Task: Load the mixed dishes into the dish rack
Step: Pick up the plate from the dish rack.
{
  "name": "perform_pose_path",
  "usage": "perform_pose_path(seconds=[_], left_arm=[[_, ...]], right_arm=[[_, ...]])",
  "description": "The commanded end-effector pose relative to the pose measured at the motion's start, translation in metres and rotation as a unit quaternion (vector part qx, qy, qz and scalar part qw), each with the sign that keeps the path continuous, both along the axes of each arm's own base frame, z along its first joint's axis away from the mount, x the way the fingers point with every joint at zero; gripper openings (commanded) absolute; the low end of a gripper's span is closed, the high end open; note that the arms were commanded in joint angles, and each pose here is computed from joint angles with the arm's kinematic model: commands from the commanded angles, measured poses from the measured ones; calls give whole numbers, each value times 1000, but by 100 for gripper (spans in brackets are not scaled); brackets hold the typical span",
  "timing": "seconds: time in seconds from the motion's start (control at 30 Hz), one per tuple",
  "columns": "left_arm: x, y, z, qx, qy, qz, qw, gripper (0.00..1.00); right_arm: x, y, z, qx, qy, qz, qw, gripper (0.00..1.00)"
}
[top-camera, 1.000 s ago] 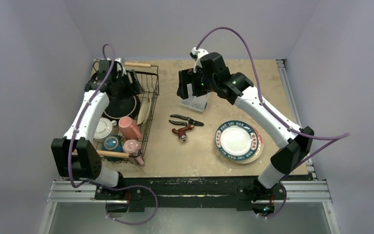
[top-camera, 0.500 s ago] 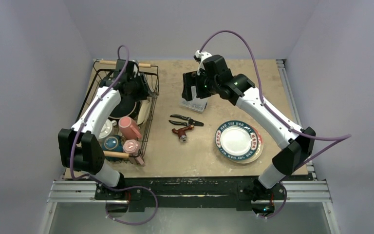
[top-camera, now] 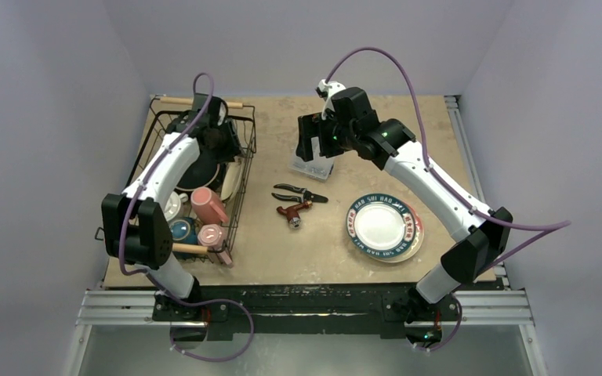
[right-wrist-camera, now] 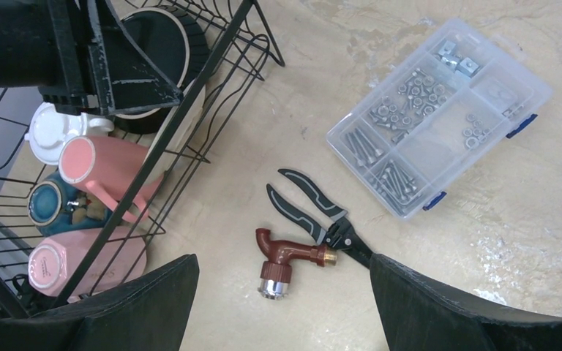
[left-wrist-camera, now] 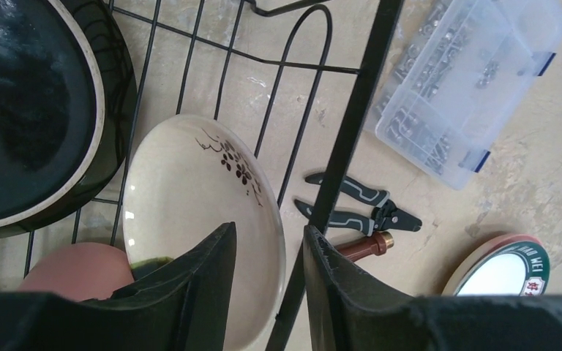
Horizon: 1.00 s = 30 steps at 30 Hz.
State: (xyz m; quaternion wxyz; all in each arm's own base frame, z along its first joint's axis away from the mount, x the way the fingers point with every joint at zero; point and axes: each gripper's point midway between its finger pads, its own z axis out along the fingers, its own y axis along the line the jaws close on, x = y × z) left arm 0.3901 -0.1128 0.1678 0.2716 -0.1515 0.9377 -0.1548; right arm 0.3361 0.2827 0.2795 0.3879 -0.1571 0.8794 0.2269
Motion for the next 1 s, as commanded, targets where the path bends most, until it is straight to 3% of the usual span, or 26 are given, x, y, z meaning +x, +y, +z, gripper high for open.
perform_pose_path(seconds=[0.0, 0.4, 0.6, 0.97], left_arm=[[5, -5, -3, 11, 3, -14, 1000, 40], [-5, 0, -22, 50, 34, -31, 998, 33], [-7, 6, 1, 73, 8, -58, 996, 0], [-15, 36, 76, 128, -72, -16, 989, 0]], right_arm=[[2, -6, 16, 6, -23, -4, 1000, 88], [1, -8, 11, 5, -16, -9, 1000, 88], [3, -6, 14, 8, -18, -9, 1000, 88], [5, -4, 15, 9, -18, -7, 1000, 88]])
